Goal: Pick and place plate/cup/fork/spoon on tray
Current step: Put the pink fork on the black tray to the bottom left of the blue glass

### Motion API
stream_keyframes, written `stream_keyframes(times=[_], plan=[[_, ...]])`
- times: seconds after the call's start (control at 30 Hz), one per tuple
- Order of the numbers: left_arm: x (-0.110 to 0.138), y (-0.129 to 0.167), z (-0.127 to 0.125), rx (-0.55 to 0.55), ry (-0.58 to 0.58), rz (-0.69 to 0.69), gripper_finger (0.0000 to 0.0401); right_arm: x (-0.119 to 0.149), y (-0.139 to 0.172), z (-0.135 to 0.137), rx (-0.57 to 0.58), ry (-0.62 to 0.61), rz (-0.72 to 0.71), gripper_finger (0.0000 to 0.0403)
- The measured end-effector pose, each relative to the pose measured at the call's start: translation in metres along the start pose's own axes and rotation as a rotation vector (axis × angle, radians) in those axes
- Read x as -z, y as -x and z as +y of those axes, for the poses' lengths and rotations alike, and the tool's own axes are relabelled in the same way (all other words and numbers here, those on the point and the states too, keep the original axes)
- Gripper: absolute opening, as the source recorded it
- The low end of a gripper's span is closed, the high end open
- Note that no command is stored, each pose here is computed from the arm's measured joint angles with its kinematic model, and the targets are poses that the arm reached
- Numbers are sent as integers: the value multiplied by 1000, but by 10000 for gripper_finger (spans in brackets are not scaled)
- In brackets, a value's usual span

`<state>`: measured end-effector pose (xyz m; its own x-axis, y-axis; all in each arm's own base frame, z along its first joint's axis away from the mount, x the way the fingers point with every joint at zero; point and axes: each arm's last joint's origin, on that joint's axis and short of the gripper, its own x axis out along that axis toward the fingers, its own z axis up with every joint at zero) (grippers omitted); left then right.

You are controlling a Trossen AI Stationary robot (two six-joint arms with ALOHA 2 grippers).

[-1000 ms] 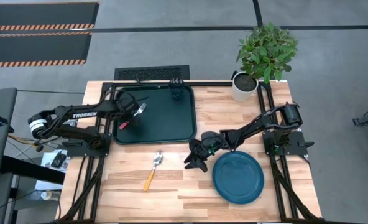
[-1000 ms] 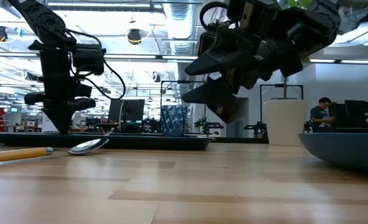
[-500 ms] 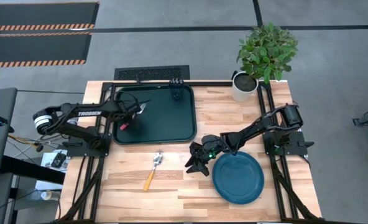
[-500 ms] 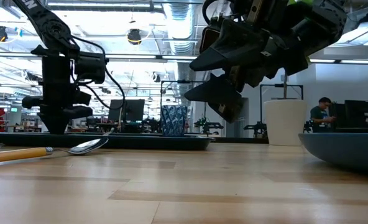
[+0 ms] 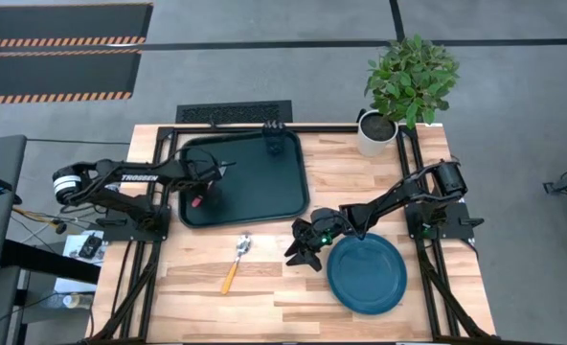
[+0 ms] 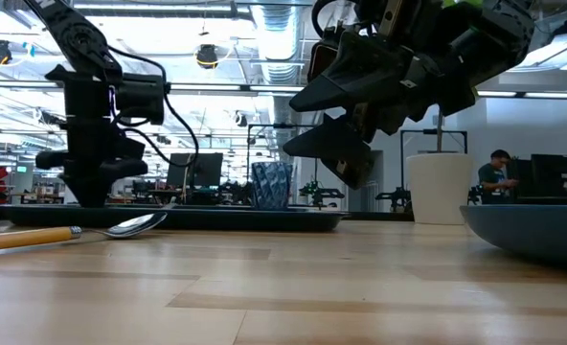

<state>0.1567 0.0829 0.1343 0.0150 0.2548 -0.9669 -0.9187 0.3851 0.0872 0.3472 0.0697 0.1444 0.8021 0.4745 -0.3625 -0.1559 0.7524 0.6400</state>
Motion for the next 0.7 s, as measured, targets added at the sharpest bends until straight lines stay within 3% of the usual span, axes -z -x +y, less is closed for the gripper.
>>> stream_keyframes(times=[0.33,0.53,0.7], plan=[[-7,15,-15,108,-41,18,0,-1,0,-1,32,0,-24,212],[-10,27,-9,-41,-72,0,0,-18,0,-8,233,-2,-157,209],[-6,21,-5,-46,-100,16,0,-55,-3,-7,365,90,-89,186]])
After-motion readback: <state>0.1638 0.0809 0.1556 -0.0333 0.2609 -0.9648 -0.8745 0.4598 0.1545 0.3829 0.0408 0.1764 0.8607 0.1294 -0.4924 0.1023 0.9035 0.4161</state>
